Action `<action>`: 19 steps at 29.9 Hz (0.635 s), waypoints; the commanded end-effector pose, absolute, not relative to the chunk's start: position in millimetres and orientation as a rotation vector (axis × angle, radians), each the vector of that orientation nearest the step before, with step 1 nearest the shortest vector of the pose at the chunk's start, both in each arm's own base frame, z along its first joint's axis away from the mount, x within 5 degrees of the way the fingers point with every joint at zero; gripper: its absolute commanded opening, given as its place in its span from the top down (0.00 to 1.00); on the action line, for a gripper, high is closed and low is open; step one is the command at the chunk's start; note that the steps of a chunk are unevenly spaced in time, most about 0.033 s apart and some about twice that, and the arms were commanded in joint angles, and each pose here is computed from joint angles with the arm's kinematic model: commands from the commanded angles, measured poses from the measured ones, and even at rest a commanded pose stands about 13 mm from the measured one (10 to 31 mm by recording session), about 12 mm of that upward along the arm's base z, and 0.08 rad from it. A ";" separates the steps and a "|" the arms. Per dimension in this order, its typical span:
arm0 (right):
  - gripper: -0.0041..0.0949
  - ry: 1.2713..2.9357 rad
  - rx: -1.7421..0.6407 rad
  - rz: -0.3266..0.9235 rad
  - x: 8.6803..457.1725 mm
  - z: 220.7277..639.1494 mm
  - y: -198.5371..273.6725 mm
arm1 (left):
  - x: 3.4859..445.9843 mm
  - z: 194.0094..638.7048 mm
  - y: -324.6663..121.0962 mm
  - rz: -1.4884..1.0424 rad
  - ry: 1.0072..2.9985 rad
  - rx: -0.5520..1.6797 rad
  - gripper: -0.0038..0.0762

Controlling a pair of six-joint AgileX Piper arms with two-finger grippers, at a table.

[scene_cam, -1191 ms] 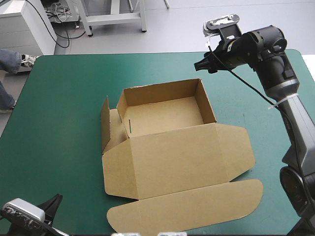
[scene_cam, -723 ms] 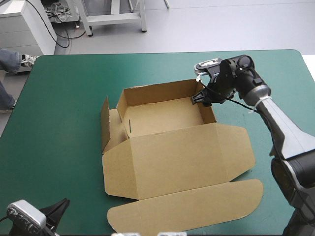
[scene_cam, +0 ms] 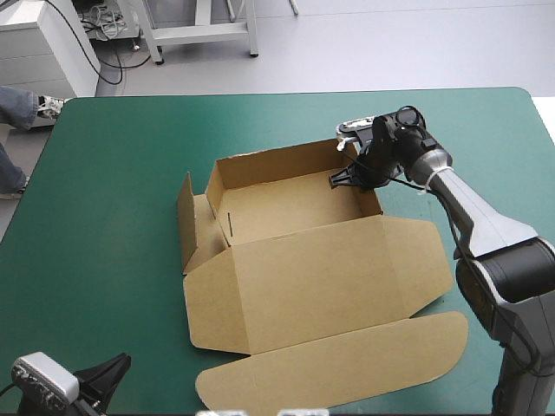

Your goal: Fold the box

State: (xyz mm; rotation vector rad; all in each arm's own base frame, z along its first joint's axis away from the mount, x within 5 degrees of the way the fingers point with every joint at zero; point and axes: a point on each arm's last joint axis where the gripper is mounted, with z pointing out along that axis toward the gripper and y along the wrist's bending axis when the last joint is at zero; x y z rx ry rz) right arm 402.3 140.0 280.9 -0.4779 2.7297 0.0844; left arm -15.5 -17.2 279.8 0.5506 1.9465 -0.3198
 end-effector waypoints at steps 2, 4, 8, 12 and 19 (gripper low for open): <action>0.98 2.616 -0.478 0.002 391.4 341.1 129.0 | -13.2 291.4 -18.1 -0.338 1.879 0.525 0.96; 0.98 2.556 -0.458 0.009 386.8 362.3 126.9 | -13.2 291.4 -18.1 -0.336 1.879 0.527 0.96; 0.98 2.443 -0.420 0.026 366.5 405.5 119.2 | -13.2 291.4 -18.1 -0.330 1.876 0.535 0.96; 0.98 2.340 -0.386 0.032 336.6 444.8 107.5 | -13.2 291.4 -18.1 -0.329 1.875 0.537 0.96; 0.98 2.214 -0.339 -0.025 298.6 486.2 88.2 | -13.2 291.6 -18.1 -0.329 1.873 0.536 0.96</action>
